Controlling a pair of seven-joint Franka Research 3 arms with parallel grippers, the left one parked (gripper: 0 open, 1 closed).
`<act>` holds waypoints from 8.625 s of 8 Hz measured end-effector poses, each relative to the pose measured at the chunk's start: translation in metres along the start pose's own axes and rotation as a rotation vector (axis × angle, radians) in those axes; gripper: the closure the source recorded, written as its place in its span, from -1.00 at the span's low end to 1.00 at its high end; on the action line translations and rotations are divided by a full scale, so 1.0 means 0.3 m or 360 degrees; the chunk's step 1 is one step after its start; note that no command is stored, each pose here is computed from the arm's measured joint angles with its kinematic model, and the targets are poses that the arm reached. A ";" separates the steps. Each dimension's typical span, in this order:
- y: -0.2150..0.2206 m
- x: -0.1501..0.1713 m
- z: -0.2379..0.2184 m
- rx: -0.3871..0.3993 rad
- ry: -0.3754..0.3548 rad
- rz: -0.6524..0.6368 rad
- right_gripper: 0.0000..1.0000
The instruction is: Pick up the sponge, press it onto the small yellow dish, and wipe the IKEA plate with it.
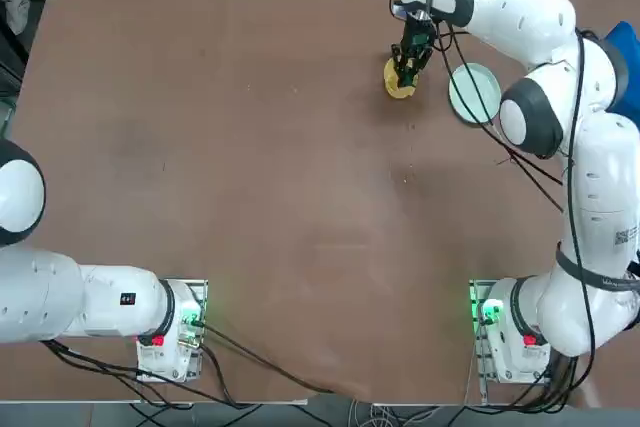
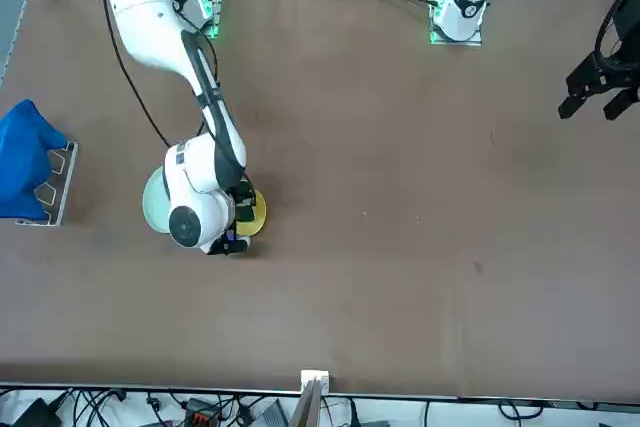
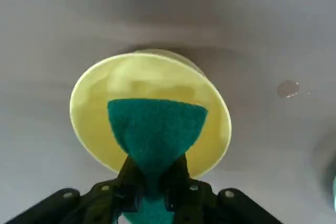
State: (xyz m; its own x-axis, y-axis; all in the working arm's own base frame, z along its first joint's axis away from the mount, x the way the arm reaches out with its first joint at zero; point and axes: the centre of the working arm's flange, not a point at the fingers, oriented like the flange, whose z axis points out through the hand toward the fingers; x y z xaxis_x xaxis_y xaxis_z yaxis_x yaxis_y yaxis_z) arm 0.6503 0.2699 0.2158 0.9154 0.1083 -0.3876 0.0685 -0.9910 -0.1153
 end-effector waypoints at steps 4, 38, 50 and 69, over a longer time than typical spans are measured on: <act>0.004 0.016 0.023 -0.0001 0.0015 0.0004 0.56; -0.046 -0.036 -0.251 -0.0034 0.0262 -0.0120 0.59; 0.497 -0.434 -0.083 -0.0136 0.0677 0.0048 0.58; 0.901 -0.392 0.130 -0.0227 0.0615 0.0001 0.57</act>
State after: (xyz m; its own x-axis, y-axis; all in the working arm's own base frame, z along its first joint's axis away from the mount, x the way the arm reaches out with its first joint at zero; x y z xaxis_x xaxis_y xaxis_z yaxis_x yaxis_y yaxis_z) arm 0.5457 -0.0076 0.1945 0.9952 0.0973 -0.0123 0.0976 -0.9950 0.0232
